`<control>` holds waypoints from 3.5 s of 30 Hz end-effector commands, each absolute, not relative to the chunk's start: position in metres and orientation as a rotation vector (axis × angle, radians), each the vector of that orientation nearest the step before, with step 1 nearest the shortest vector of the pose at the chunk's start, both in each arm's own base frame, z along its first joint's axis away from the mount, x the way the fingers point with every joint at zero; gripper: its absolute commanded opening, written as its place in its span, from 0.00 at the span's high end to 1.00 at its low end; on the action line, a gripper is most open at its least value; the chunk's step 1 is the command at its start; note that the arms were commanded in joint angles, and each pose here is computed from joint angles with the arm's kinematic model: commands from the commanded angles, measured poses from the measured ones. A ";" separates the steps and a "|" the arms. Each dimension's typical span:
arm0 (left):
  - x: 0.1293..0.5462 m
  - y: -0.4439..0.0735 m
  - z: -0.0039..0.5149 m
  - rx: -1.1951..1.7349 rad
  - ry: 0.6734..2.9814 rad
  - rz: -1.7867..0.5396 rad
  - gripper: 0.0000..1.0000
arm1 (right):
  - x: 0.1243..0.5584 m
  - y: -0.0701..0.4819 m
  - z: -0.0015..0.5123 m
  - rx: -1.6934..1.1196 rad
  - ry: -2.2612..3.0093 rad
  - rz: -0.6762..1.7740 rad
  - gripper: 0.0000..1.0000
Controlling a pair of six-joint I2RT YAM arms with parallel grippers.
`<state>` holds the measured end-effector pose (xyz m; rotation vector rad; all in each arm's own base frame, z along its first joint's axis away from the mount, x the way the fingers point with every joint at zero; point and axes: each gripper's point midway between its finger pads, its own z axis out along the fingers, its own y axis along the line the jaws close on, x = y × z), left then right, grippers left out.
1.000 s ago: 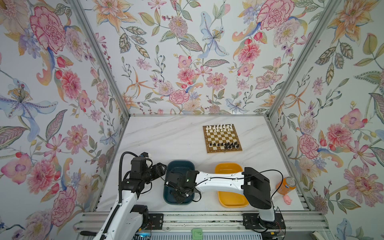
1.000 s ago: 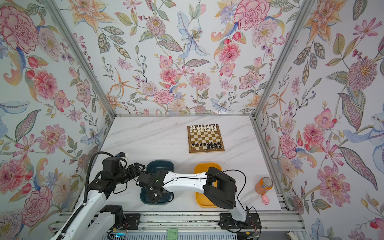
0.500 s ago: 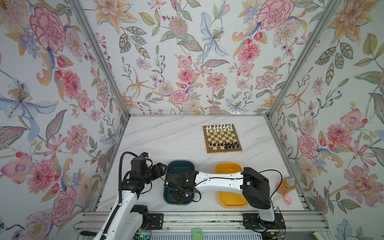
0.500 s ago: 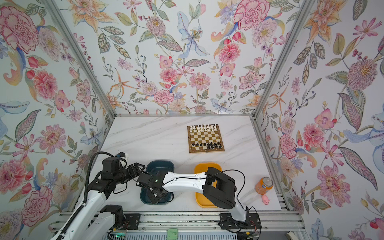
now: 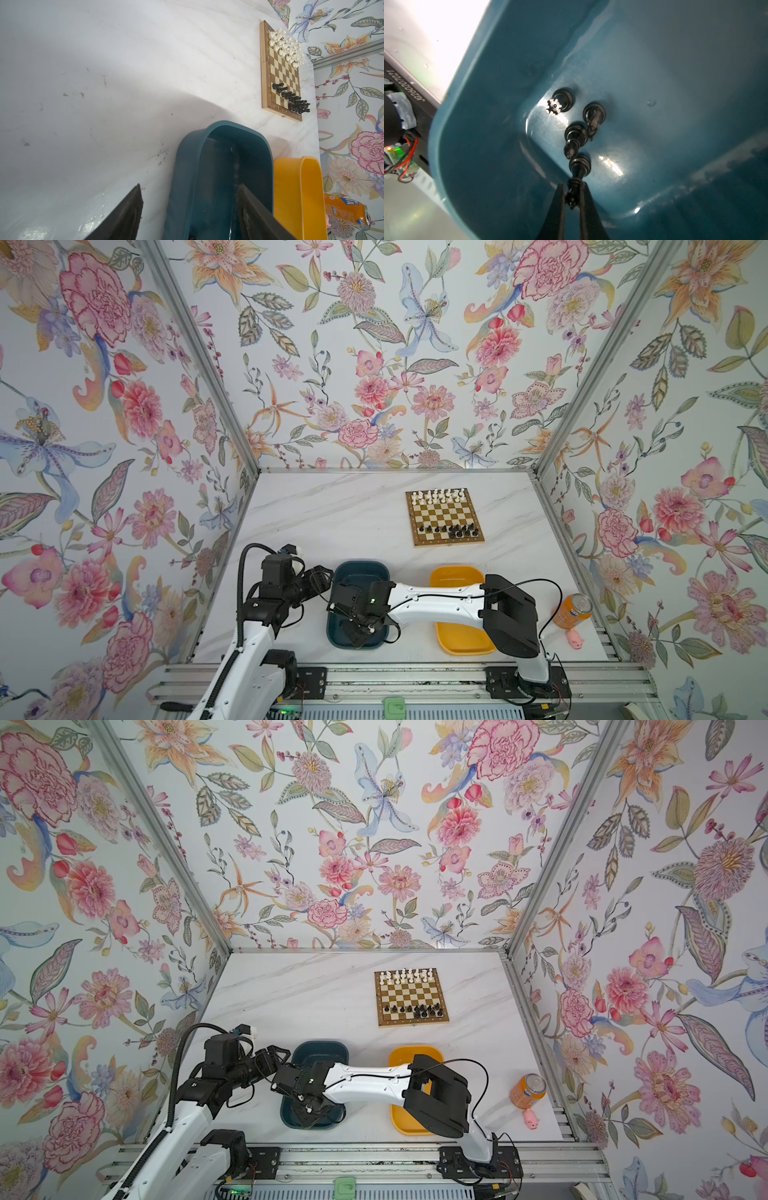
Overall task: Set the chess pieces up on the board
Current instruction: 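Close the right gripper around the black piece in the teal tray, then lift the black piece and carry it to the board while the left arm rises, then lower the black piece onto c1 and open the right gripper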
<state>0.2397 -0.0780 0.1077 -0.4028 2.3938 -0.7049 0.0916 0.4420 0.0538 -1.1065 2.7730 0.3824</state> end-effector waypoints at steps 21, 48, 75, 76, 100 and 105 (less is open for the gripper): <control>0.257 -0.075 0.122 -0.413 2.336 -0.699 0.27 | 0.140 0.418 0.107 -0.978 2.717 0.331 0.93; 0.338 -0.122 0.177 -0.262 2.268 -0.717 0.24 | 0.321 0.284 0.186 -0.625 2.690 0.198 0.93; 0.425 -0.240 0.175 0.010 2.317 -0.822 0.24 | 0.414 0.180 0.091 -0.324 2.859 0.252 0.93; 0.426 -0.241 0.175 0.007 2.317 -0.824 0.23 | 0.415 0.180 0.088 -0.323 2.863 0.262 0.93; 0.444 -0.249 0.173 -0.004 2.336 -0.816 0.25 | 0.424 0.174 0.059 -0.273 2.901 0.314 0.93; 0.446 -0.250 0.173 -0.001 2.337 -0.818 0.25 | 0.425 0.174 0.058 -0.269 2.902 0.313 0.92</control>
